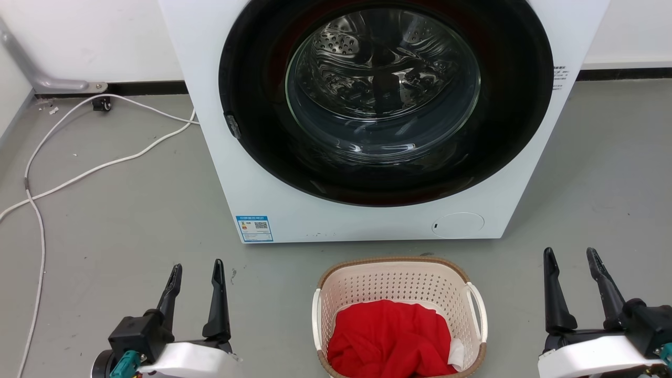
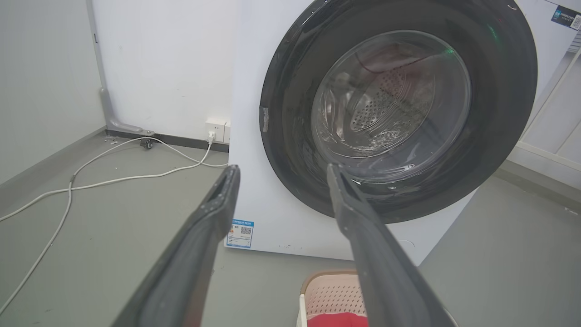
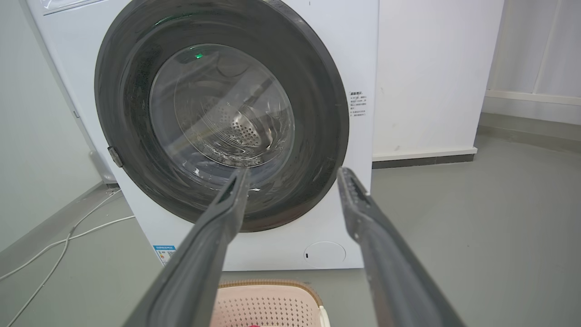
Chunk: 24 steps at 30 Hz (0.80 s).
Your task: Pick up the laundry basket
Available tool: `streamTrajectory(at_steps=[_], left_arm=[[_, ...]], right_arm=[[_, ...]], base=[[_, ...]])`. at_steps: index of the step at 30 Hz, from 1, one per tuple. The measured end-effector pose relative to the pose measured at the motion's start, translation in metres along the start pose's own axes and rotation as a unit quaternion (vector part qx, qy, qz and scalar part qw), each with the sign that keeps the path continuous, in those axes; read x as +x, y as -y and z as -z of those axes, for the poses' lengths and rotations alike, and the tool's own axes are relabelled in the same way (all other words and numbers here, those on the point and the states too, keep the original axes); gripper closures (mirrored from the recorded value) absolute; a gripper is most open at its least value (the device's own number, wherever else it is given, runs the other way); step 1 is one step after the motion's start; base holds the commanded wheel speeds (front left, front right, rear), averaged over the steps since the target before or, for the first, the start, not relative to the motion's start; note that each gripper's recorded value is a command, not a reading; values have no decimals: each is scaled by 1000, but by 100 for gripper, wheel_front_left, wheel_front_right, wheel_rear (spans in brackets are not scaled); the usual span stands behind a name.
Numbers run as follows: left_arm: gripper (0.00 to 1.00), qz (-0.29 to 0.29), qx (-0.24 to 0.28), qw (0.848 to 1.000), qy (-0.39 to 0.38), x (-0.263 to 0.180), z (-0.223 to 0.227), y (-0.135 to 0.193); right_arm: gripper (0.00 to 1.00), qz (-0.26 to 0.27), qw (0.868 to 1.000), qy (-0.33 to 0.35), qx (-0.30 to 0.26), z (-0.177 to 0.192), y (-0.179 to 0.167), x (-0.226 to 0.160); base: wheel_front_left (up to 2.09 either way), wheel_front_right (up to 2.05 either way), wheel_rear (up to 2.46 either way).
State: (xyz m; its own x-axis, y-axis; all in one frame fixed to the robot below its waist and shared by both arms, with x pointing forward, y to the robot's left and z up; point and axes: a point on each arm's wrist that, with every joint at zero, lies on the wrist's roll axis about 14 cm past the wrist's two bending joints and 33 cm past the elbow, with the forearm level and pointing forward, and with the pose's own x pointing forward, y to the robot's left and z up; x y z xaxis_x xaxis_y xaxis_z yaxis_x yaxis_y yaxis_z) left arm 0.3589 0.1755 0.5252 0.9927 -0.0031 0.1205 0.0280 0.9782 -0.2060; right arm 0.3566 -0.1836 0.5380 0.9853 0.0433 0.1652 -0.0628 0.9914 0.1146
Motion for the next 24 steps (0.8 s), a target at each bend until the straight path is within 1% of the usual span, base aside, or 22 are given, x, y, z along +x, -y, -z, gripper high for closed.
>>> streamTrajectory(at_steps=[18, 24], left_arm=[[0, 12, 62, 998, 4, -4, 2, 3], [0, 14, 76, 997, 2, -6, 5, 3]], right_arm=[[0, -14, 998, 4, -66, 0, -3, -3], [0, -16, 997, 5, -78, 1, -3, -4]], base=[[0, 0, 0], [0, 0, 0]])
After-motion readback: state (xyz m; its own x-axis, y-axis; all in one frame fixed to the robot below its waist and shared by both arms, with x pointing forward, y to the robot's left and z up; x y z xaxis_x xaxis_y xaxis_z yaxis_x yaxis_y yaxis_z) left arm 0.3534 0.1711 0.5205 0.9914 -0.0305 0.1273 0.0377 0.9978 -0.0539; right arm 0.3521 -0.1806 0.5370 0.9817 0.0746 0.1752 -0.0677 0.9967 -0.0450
